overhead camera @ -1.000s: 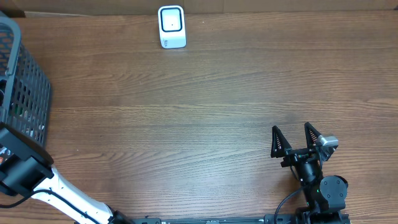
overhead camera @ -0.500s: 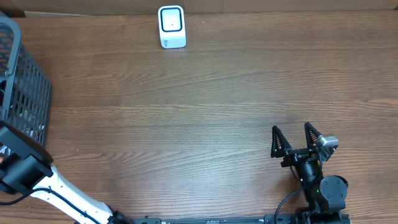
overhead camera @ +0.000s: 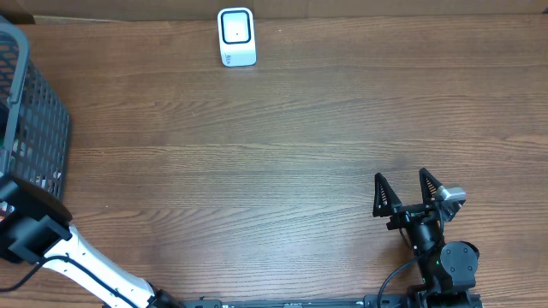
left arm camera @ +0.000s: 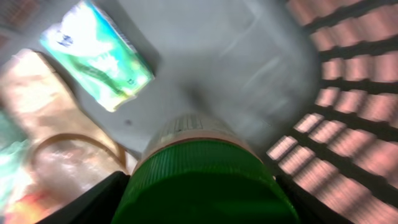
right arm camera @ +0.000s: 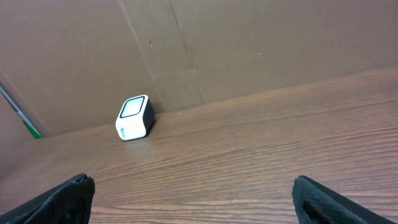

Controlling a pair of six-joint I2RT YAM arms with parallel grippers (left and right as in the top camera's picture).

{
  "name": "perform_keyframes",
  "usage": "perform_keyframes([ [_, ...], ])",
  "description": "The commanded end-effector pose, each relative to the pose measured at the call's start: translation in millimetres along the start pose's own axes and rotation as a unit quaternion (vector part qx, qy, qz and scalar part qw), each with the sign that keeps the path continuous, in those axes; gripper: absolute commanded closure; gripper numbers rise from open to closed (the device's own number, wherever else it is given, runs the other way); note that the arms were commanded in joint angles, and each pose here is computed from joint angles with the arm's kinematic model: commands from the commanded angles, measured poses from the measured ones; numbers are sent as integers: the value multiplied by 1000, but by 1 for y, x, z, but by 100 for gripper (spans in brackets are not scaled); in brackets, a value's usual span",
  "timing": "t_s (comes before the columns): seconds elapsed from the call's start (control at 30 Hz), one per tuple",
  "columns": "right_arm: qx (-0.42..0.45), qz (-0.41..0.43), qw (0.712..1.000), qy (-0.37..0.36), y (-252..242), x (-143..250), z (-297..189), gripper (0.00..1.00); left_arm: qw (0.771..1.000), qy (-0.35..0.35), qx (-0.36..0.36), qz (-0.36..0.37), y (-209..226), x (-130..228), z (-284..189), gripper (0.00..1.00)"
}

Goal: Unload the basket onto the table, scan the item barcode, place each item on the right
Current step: 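Reach the left gripper into the basket and grasp the green-capped jar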

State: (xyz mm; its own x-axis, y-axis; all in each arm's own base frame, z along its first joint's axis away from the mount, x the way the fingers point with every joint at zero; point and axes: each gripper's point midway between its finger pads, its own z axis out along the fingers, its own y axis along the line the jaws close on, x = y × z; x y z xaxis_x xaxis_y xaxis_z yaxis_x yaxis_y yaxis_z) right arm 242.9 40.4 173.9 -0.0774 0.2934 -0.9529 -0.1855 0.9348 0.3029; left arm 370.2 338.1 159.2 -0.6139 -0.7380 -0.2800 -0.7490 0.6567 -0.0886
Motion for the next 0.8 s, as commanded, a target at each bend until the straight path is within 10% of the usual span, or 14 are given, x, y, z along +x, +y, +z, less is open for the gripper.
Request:
perform_keyframes([
  [0.0, -5, 1, 1000, -1, 1, 2, 0, 0, 995, -92, 28, -41, -14, -31, -74, 62],
  [0.37, -5, 1, 1000, -1, 1, 2, 0, 0, 938, -258, 227, -42, -78, -26, -261, 72],
  [0.77, -5, 1, 1000, -1, 1, 2, 0, 0, 899, -191, 367, 142, -193, 75, -312, 71],
])
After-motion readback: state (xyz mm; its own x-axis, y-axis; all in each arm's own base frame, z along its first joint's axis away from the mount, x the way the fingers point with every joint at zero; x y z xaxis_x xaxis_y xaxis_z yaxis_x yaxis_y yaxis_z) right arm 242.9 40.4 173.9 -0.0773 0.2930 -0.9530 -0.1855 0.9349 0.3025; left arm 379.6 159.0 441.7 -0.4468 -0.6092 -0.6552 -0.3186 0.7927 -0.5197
